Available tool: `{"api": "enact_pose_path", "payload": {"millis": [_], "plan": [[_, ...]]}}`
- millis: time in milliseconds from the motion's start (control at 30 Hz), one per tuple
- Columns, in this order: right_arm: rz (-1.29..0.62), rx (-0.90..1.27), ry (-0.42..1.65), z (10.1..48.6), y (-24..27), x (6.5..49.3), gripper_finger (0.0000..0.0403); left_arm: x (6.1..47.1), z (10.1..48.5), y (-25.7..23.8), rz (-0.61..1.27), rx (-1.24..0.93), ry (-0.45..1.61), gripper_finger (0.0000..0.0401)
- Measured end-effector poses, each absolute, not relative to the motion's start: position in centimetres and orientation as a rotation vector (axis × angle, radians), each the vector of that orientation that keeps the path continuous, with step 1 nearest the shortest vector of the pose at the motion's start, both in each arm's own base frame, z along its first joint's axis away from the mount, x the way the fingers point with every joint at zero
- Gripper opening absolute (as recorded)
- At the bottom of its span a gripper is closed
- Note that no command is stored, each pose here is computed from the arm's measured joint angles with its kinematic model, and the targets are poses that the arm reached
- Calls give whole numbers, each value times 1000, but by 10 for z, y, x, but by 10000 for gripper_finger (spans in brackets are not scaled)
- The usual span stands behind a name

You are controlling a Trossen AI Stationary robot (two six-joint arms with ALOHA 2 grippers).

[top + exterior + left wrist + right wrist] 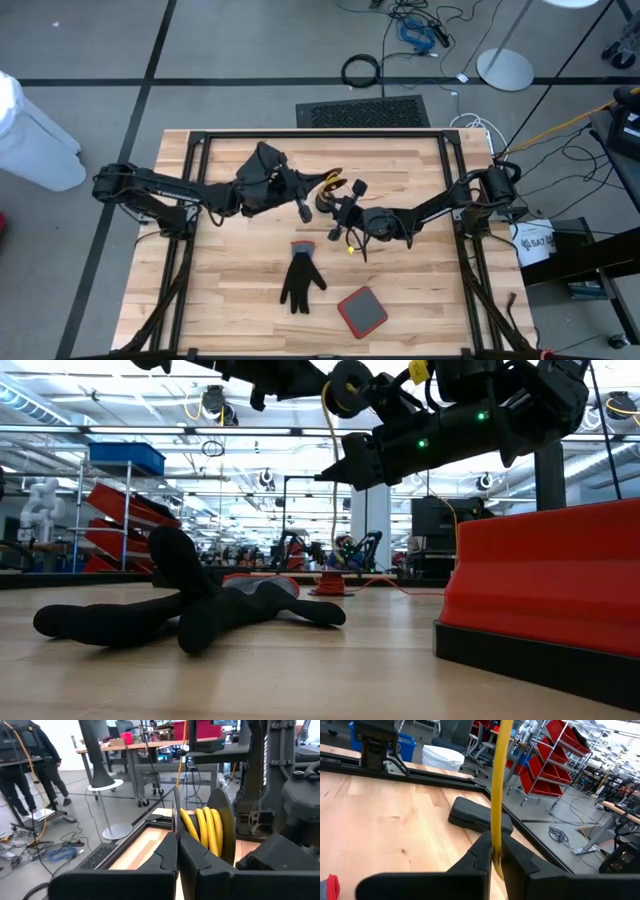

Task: Coil cords
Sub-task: Coil the yellow wire onto the black spool

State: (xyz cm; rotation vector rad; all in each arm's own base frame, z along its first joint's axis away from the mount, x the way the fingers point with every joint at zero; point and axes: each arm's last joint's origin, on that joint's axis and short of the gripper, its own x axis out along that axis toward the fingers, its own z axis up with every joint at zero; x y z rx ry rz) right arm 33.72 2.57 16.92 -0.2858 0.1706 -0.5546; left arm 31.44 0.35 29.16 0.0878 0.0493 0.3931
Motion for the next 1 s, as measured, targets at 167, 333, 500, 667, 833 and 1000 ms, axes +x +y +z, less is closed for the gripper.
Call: {"api": "enact_pose_path", "payload": {"millis": [167, 333, 500, 667, 833, 1000], "plan": [[-554, -289, 178, 169, 26, 337, 24, 314, 292, 2, 354, 86, 49, 0], [-549, -295, 213, 165, 26, 337, 25, 314, 291, 1, 294, 72, 58, 0], [-547, -300, 242, 162, 25, 336, 25, 314, 287, -1, 234, 69, 93, 0], [-543, -311, 283, 158, 25, 335, 21, 311, 282, -1, 206, 78, 167, 0], [-546, -296, 323, 153, 23, 334, 5, 303, 279, -2, 177, 88, 265, 0], [-563, -267, 348, 150, 18, 333, 4, 292, 281, -4, 108, 95, 336, 0]]}}
